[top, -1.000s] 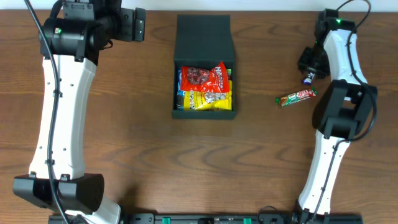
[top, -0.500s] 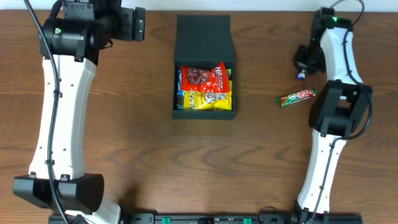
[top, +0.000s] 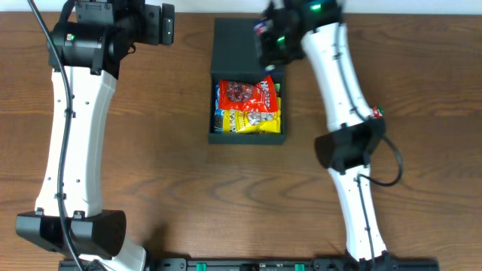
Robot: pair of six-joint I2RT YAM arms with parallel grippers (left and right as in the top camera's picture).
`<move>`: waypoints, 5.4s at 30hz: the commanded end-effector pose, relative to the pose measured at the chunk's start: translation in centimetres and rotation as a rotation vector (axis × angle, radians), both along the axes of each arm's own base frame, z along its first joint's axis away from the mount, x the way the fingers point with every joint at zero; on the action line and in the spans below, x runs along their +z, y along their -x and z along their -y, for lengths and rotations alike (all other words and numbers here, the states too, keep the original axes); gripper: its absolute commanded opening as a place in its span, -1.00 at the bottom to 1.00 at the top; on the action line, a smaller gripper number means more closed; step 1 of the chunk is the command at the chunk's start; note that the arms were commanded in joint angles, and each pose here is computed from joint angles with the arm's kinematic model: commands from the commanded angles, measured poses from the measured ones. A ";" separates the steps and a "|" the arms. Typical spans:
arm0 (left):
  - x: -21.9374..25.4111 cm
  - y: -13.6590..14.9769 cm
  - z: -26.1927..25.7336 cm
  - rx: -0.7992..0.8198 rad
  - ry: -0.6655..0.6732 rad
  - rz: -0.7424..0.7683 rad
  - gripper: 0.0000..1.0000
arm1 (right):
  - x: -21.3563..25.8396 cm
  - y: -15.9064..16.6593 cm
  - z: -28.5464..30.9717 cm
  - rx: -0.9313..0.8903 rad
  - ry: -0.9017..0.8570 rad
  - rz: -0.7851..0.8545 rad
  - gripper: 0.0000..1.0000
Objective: Pack container
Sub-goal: 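Carry the Dairy Milk bar left and insert it into the box, then release the bar and withdraw the right gripper to the right, then reach the right gripper to the red KitKat bar and grasp it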
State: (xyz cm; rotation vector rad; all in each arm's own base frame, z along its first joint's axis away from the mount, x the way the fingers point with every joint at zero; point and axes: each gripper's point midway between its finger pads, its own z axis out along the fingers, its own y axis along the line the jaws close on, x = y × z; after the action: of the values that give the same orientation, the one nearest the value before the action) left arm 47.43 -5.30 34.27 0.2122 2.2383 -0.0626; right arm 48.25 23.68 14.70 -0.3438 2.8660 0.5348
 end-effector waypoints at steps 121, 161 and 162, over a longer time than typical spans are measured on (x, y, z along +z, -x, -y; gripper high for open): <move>-25.2 5.6 11.2 -0.242 0.002 -0.811 -0.88 | -5.4 6.5 27.3 -0.625 0.224 -0.388 -0.97; -27.8 6.1 11.6 -0.219 -0.062 -0.826 -0.88 | -11.2 7.6 28.6 -1.002 0.093 -0.537 -0.10; -27.4 5.9 11.8 -0.222 -0.056 -0.819 -0.88 | -11.3 7.5 28.5 -1.024 0.092 -0.540 -0.10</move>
State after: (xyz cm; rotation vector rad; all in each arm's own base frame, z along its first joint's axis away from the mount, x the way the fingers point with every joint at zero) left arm 41.32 -17.07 6.99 0.5713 3.0114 -0.2451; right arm 40.56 -5.56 3.36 1.2713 3.0261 0.2621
